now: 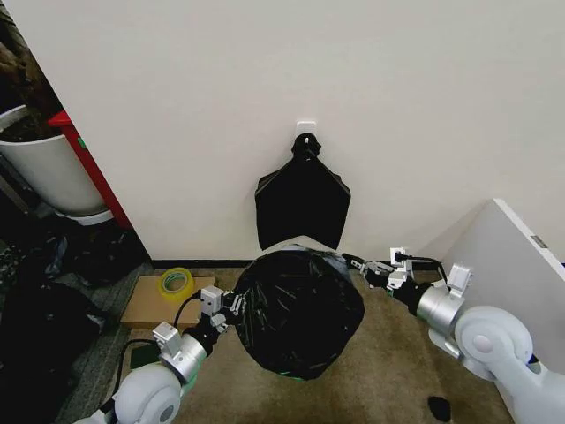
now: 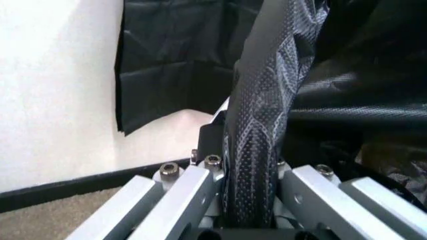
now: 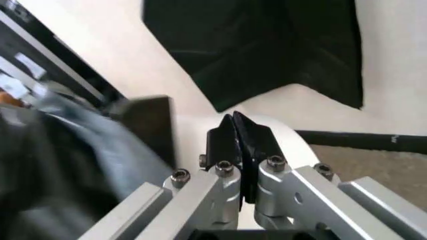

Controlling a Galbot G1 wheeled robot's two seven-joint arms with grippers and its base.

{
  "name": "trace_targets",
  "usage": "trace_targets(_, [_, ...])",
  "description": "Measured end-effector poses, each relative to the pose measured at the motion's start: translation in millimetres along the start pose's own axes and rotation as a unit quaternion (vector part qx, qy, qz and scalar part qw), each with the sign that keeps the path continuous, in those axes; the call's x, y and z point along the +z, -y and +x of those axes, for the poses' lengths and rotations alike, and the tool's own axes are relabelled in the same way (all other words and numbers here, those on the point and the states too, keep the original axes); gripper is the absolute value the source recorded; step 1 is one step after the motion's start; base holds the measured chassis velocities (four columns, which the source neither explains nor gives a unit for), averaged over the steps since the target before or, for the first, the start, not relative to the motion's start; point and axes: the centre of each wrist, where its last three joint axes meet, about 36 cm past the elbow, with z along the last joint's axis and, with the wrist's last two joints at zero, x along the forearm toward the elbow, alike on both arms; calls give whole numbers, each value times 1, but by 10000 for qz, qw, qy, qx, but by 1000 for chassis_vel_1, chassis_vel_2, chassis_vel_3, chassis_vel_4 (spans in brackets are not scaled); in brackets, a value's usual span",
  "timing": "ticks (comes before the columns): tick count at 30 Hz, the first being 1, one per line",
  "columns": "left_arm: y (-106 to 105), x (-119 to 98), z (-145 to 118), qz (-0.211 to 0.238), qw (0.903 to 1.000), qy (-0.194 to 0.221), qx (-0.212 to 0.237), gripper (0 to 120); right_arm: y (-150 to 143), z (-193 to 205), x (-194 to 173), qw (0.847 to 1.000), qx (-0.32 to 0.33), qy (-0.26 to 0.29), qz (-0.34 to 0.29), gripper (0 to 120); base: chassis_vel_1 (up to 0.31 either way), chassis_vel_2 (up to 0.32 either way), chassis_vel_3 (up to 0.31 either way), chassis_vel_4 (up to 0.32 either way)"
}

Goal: Place the garbage bag over the trash bin.

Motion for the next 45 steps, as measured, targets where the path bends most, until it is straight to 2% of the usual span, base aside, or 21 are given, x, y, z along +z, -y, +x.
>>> trace_targets(7, [-1,0,1,-17,10000,-1,-29,0,1,8,-6,9994,-211,132,-253,1,0,0,0,0])
trace_targets(8, [-2,1,1,-18,10000,-10,-42,0,1,12,-7,9986,-305,169,-391,8,0,0,0,0])
trace_targets(9, [-2,1,1,-18,10000,-10,-42,0,1,12,-7,9986,-305,169,-391,8,0,0,0,0])
trace_targets(10, [-3,2,1,-17,10000,-20,-58,0,2,15,-9,9973,-429,224,-553,15,0,0,0,0])
trace_targets(14, [-5,2,0,-6,10000,-23,-77,0,1,17,-9,9953,-586,262,-719,25,0,0,0,0])
trace_targets(15, [-5,2,0,3,10000,-22,-85,0,-1,18,-7,9943,-695,274,-766,38,0,0,0,0])
trace_targets(16, [-6,2,0,3,10000,-22,-93,0,-2,18,-6,9936,-765,282,-776,43,0,0,0,0])
trace_targets(19, [-6,2,-1,-2,9999,-28,-110,0,-5,17,-5,9933,-834,271,-757,49,0,0,0,0])
trace_targets(22, [-6,2,-1,6,9999,-38,-124,0,-7,15,-1,9941,-852,199,-636,38,0,0,0,0])
trace_targets(23, [-6,2,-1,6,9999,-38,-124,0,-7,15,-1,9941,-852,199,-636,38,0,0,0,0])
trace_targets(27, [-6,2,0,16,9999,-41,-120,0,-7,13,0,9945,-838,199,-593,19,0,0,0,0])
trace_targets(28, [-6,2,0,16,9999,-41,-120,0,-7,13,0,9945,-838,199,-593,19,0,0,0,0])
trace_targets(31, [-5,1,-1,30,9999,-43,-125,0,-6,13,0,9948,-820,184,-569,2,0,0,0,0])
trace_targets(45, [-1,0,0,71,9999,-21,-102,0,-12,8,3,9959,-762,237,-424,0,0,0,0,0])
